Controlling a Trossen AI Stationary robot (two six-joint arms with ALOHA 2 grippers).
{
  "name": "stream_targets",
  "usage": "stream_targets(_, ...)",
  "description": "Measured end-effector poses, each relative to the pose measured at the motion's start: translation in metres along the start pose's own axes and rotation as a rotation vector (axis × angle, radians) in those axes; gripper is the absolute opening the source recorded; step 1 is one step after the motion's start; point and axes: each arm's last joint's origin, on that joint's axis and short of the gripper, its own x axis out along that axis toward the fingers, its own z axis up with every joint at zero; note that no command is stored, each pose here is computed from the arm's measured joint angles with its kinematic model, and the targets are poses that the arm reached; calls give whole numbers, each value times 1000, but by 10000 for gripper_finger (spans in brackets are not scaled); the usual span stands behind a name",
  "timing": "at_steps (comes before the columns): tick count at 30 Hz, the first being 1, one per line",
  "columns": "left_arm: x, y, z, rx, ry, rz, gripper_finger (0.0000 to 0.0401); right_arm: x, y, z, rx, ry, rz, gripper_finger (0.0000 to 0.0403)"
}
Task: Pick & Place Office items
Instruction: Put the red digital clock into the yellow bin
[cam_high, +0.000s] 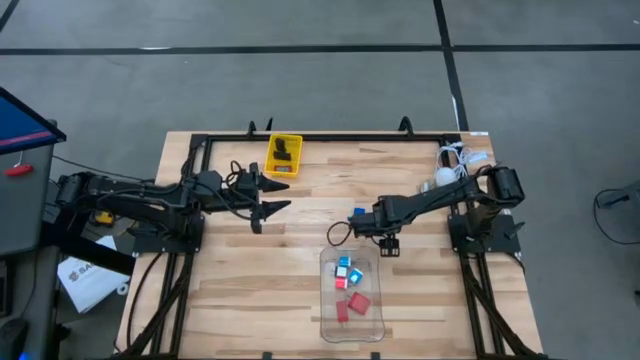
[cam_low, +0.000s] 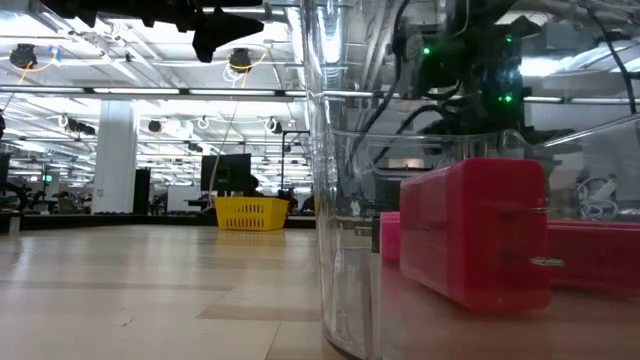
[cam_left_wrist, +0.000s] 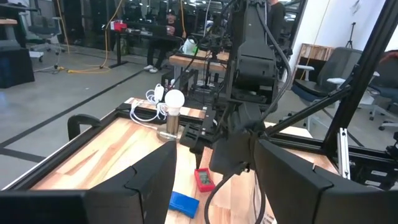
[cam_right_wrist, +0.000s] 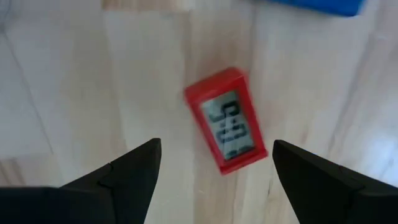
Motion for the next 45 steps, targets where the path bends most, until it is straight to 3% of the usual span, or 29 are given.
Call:
stream_targets(5, 0, 0, 0, 1, 4, 2, 214, 6, -2, 5, -50, -32, 25, 302)
stream_targets(15, 0, 1, -3, 4, 27, 5, 214, 15, -24, 9, 4, -72, 77, 302)
stream_targets(28, 0, 1, -3, 4, 28, 6, 214, 28, -23, 3, 4, -85, 106, 298)
stream_targets(33, 0, 1, -3, 4, 27, 6, 214, 29, -28, 3, 25, -85, 120, 255)
stream_targets(40, 0, 1, -3, 2, 33, 7, 214, 29, -32, 5, 42, -100, 108, 139)
stream_targets(45, 0, 5, -7, 11, 72, 74, 214, 26, -47, 4, 112, -125, 86, 136)
